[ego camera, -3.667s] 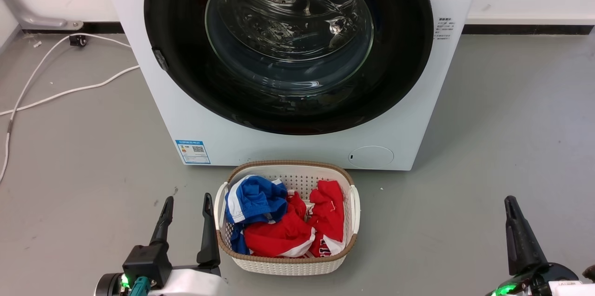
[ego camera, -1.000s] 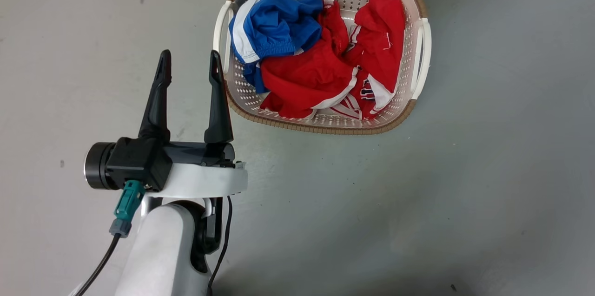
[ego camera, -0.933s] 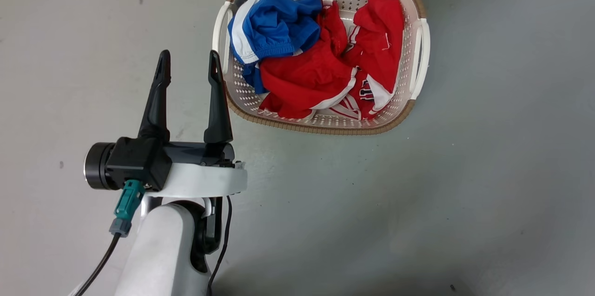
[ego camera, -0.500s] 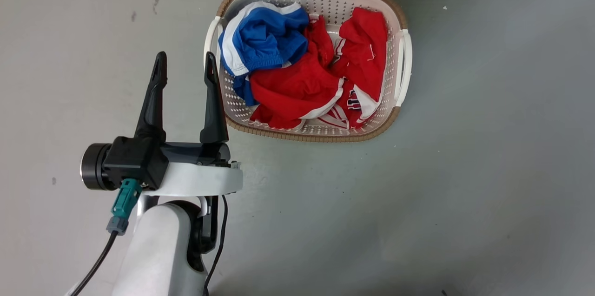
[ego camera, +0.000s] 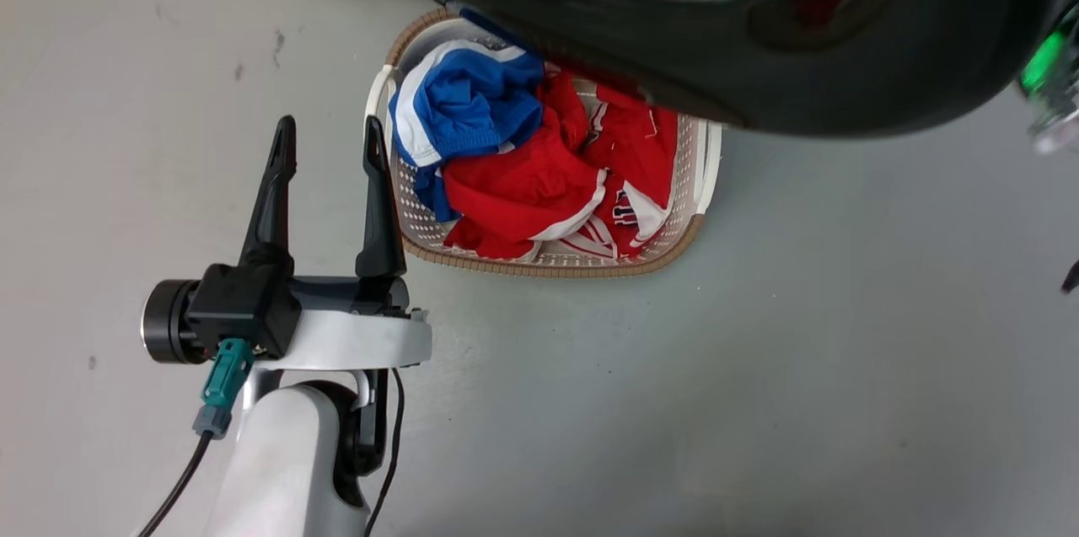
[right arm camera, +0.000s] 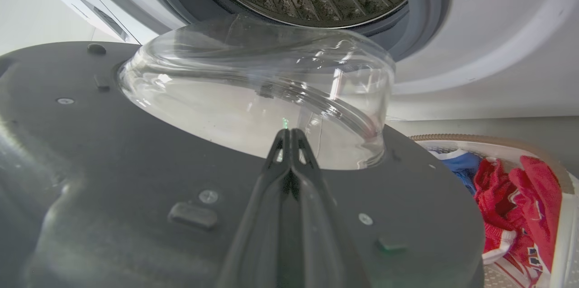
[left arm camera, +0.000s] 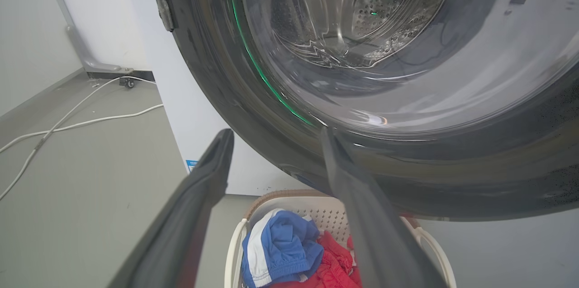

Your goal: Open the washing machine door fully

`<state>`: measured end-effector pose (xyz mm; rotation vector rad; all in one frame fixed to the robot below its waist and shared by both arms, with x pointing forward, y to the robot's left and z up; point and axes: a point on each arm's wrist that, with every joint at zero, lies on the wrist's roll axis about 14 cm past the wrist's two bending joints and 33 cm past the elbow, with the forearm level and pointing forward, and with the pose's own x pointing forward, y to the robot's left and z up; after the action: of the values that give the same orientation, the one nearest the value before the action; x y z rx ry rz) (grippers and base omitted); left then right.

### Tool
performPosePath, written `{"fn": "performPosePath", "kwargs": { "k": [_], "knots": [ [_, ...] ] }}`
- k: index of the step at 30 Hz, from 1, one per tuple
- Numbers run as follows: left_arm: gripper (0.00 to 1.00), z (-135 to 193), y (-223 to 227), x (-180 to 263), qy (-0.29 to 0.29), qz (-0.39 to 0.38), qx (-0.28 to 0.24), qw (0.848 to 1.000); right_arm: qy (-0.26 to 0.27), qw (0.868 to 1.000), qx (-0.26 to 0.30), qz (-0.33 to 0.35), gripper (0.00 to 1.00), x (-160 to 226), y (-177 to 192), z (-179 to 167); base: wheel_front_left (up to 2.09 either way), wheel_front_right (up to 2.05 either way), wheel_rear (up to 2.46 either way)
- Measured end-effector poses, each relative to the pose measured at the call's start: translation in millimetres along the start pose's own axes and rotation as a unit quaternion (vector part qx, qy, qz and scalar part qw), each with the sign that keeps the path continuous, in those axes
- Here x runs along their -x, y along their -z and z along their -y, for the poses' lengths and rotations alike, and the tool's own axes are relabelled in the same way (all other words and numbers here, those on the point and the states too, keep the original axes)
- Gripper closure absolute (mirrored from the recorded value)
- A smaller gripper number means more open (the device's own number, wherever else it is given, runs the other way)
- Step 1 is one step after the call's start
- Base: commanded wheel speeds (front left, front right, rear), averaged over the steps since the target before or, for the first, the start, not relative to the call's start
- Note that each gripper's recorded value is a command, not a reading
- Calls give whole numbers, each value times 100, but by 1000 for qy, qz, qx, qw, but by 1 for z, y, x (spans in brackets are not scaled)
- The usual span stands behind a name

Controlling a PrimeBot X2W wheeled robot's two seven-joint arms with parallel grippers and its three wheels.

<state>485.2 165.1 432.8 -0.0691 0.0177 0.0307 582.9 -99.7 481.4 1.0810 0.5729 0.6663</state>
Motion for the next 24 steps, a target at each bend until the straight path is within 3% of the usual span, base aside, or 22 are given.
{"fn": "performPosePath", "kwargs": {
  "k": [24],
  "knots": [
    [0,1,-43,38,3,31,-4,999,-72,990,-38,-115,100,41,130,-77,0,0,0]
  ]
}}
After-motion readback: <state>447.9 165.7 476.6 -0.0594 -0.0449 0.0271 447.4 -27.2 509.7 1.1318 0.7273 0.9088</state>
